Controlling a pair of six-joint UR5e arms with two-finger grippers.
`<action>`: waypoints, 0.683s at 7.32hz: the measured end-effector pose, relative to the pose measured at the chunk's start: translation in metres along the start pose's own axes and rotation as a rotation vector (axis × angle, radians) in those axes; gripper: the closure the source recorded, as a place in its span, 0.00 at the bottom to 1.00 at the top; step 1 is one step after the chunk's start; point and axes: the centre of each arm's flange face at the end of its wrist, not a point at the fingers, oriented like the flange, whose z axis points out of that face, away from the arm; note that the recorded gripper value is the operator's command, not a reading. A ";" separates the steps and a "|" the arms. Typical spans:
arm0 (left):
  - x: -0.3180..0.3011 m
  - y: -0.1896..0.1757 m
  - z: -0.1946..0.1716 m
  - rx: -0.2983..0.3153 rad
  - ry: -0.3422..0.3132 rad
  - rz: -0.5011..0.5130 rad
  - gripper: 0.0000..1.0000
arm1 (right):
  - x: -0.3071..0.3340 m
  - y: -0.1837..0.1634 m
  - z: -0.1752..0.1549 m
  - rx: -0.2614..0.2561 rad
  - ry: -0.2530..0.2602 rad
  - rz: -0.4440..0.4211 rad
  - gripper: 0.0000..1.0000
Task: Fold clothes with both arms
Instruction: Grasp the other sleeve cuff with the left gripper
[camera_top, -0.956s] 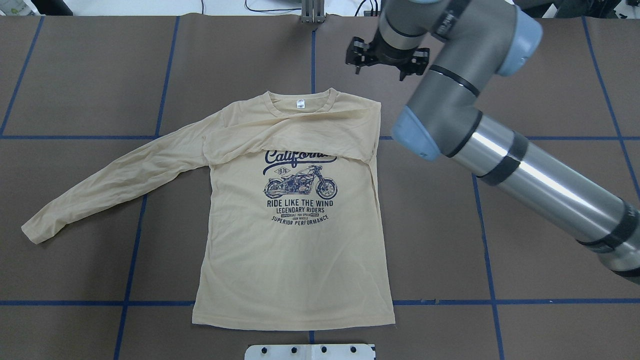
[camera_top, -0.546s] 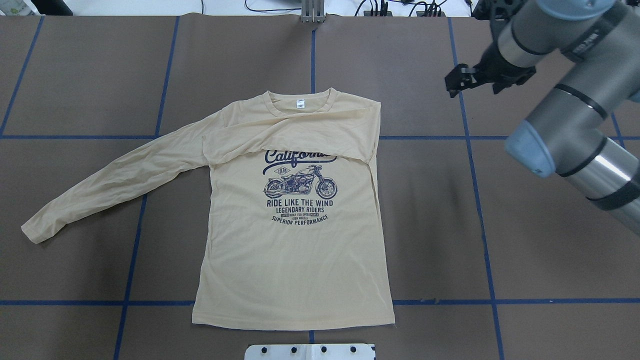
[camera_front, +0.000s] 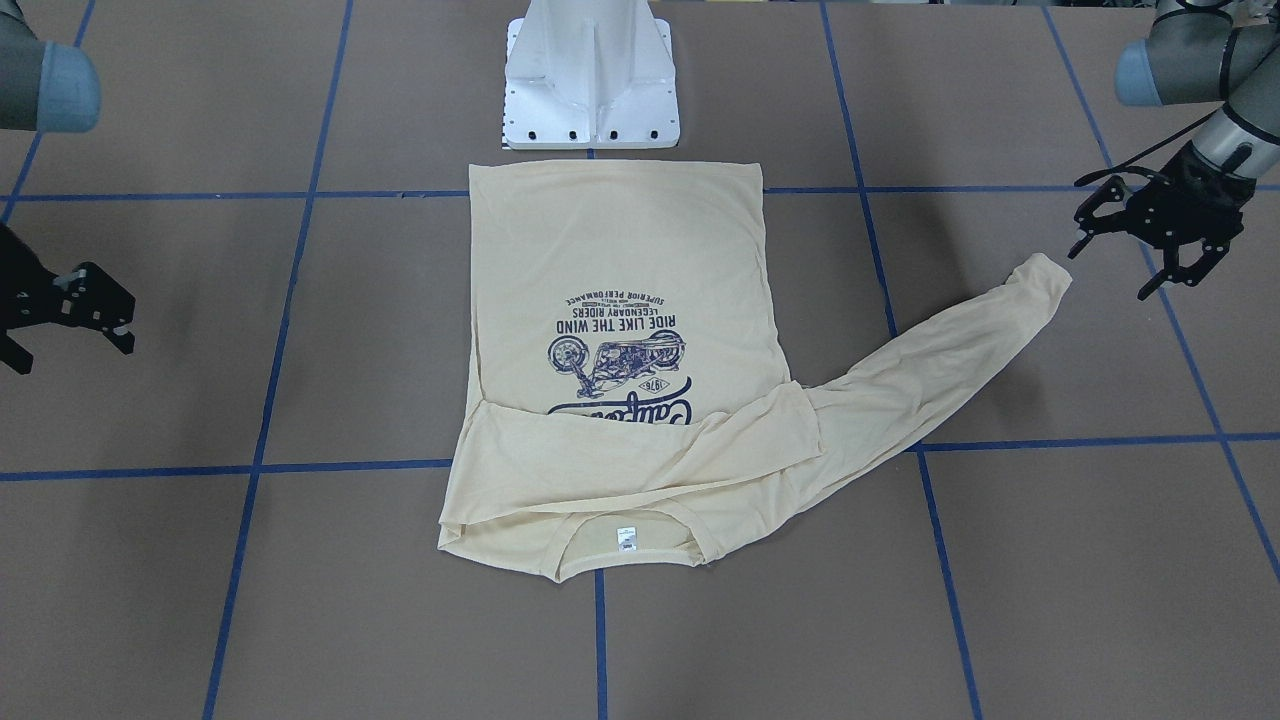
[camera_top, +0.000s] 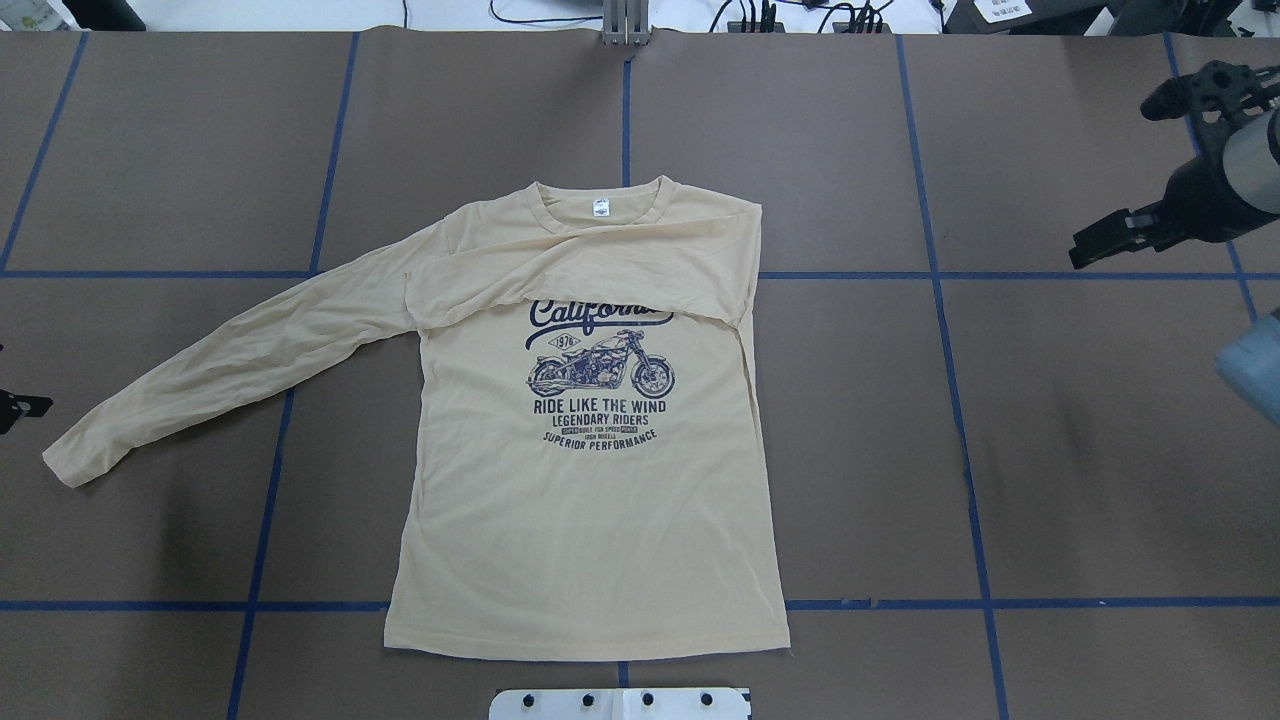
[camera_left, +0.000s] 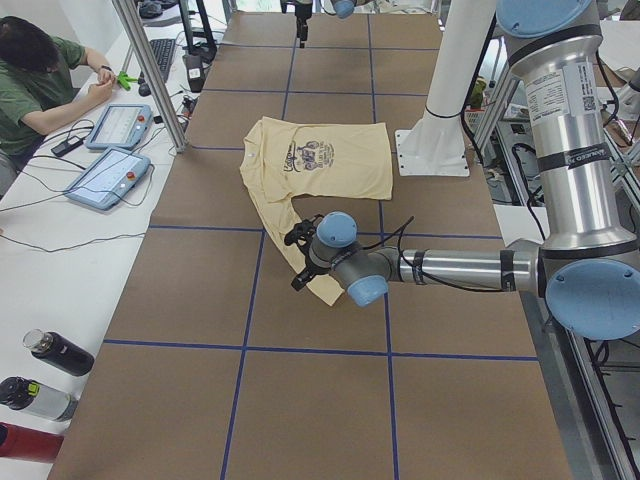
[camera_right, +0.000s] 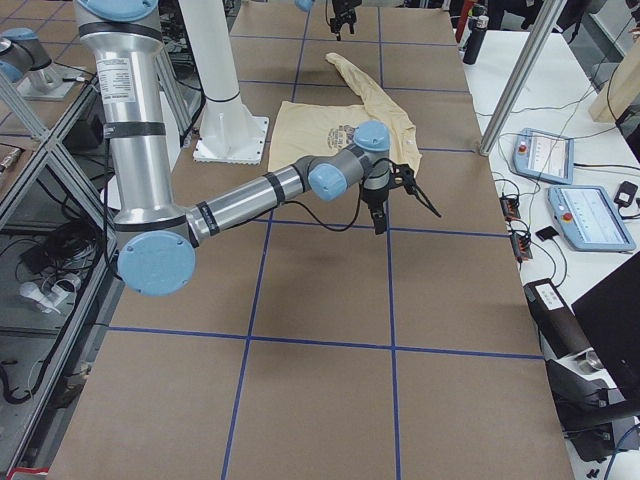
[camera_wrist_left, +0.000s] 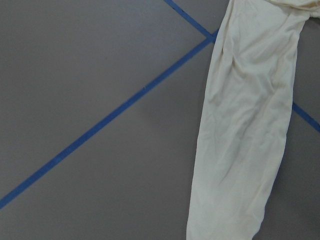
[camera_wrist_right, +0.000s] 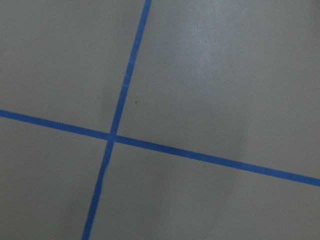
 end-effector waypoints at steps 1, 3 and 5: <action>0.008 0.007 0.008 -0.016 0.003 0.001 0.00 | 0.014 0.011 0.000 -0.004 -0.014 -0.004 0.00; 0.024 0.018 0.023 -0.052 0.010 0.017 0.00 | 0.022 0.017 0.000 -0.008 -0.025 -0.001 0.00; 0.034 0.029 0.036 -0.081 -0.009 0.038 0.01 | 0.023 0.018 0.000 -0.009 -0.025 0.003 0.00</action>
